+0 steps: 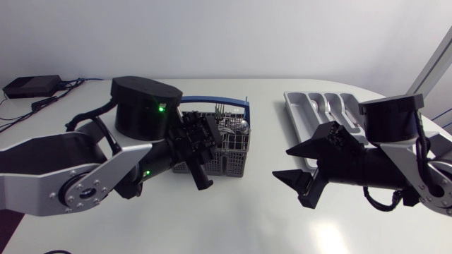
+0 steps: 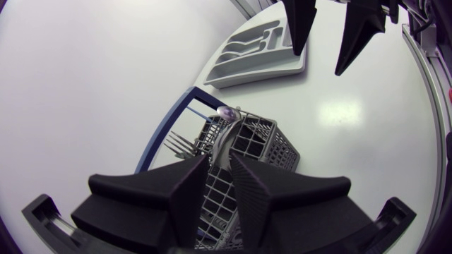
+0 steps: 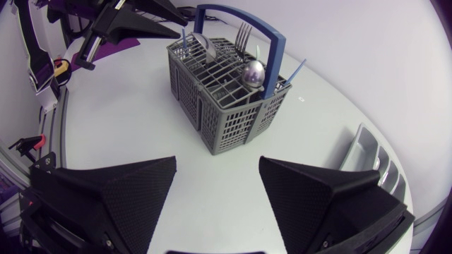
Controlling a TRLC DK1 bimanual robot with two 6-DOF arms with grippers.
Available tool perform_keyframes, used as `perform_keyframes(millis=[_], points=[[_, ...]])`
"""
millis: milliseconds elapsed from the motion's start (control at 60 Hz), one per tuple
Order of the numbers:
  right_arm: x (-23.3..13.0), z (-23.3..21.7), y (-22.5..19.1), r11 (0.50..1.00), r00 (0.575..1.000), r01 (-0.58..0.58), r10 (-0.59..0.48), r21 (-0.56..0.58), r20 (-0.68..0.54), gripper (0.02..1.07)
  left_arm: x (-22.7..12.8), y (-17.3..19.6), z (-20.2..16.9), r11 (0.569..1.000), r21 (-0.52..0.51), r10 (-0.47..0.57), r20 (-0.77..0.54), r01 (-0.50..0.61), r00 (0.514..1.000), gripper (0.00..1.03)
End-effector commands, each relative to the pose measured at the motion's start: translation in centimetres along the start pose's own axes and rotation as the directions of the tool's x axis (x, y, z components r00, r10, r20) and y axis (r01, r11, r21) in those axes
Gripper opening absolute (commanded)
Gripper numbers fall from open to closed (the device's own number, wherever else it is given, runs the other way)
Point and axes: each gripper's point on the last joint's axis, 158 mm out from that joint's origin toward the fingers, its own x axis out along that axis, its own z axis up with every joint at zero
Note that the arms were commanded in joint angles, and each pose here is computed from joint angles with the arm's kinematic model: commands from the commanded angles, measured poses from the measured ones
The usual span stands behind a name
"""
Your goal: Unload the cutlery basket into the drawer organizer.
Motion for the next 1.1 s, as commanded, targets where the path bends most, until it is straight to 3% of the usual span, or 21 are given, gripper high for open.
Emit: perform_keyframes(millis=[0, 283, 517, 600, 700, 1083], points=[[0.3, -1.1, 0.5, 1.0, 1.0, -0.009, 0.009, 0.023, -0.023, 0.87, 0.5, 0.3, 0.8, 0.999, 0.033, -0.001, 0.008, 0.001, 1.0, 0.31], [0.3, -1.1, 0.5, 1.0, 1.0, -0.009, 0.009, 0.021, -0.023, 0.87, 2.0, -0.1, 0.7, 0.997, 0.071, -0.017, -0.008, 0.017, 1.0, 0.4], [0.3, -1.3, 0.6, 1.0, 1.0, -0.01, 0.01, 0.016, -0.025, 0.87, 3.1, 0.3, 1.6, 0.995, 0.099, -0.014, -0.003, 0.014, 1.0, 0.4], [0.3, -1.5, 0.6, 1.0, 1.0, -0.01, 0.01, 0.014, -0.028, 0.87, 3.5, 0.4, 1.7, 0.994, 0.104, -0.015, -0.006, 0.015, 1.0, 0.32], [0.4, -1.6, 0.7, 1.0, 1.0, -0.012, 0.012, 0.011, -0.029, 0.87, 3.9, 0.2, 1.5, 0.994, 0.108, -0.021, -0.017, 0.022, 1.0, 0.11], [0.5, -2.0, 0.5, 1.0, 1.0, -0.007, 0.007, 0.009, -0.025, 0.87, 4.6, 0.0, -0.4, 0.998, 0.007, -0.058, -0.142, 0.059, 0.988, 0.03]])
